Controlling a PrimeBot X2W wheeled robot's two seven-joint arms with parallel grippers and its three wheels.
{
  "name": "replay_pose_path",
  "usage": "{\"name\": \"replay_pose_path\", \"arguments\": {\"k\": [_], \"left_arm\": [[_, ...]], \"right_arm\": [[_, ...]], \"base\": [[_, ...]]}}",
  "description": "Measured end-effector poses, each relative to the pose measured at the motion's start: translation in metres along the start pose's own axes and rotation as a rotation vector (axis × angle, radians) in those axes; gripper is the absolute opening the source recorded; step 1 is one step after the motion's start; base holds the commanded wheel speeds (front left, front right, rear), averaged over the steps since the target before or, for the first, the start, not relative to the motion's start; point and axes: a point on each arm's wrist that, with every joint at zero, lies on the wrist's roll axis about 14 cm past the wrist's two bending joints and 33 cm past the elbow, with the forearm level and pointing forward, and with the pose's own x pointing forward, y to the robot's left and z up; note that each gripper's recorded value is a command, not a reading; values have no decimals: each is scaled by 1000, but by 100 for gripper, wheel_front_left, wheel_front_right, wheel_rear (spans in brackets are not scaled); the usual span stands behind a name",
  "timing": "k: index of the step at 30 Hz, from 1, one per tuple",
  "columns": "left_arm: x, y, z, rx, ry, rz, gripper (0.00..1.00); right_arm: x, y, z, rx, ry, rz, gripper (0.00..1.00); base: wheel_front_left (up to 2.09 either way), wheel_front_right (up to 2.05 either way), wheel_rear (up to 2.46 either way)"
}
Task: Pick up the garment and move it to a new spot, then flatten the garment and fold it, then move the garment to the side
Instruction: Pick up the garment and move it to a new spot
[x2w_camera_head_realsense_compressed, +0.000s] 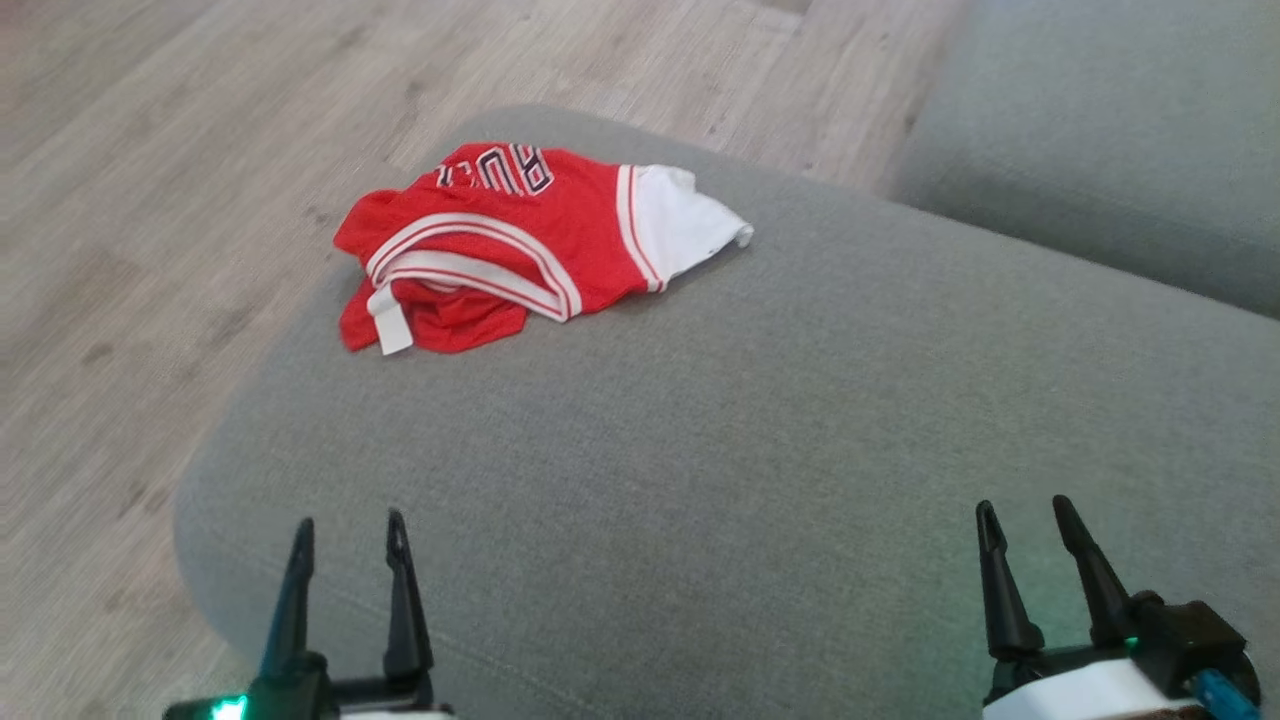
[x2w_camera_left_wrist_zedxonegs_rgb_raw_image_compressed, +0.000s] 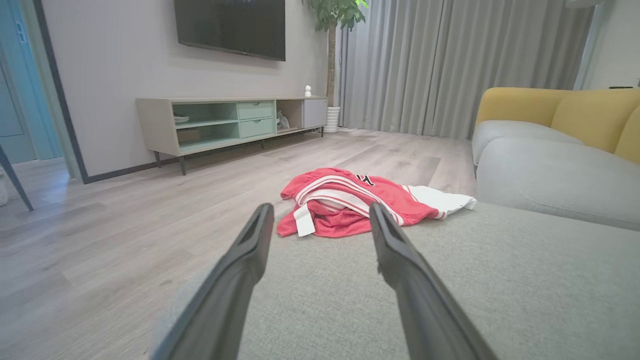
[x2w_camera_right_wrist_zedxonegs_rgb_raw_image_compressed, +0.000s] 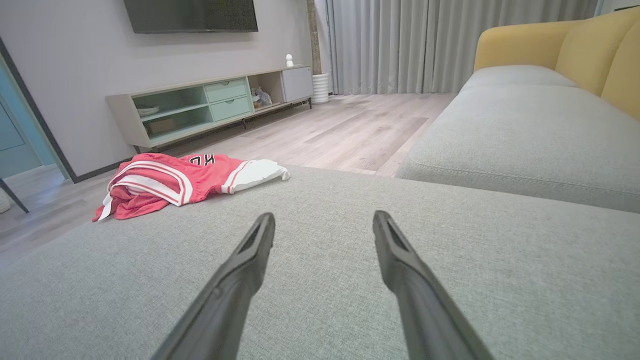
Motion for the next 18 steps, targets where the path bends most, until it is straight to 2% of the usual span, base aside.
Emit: {"name": "replay_pose_path", "arguments": {"k": [6,9,12,18], "left_arm": [[30,5,21,31,-51,32,100],[84,-8,66,66,-186,-5,100],[128,-23,89,96,-250,-52,100],[209,-69,60,160,-164,-193,100]], "right_arm": [[10,-17,-17,-37,53,18,100],[24,-37,-25,-85,69,38,100],[39,-58,-31,-122,72,49,100],[56,-110,-51,-182,99,25,100]], "base": [[0,0,0],[0,0,0],[0,0,0],[0,0,0]]}}
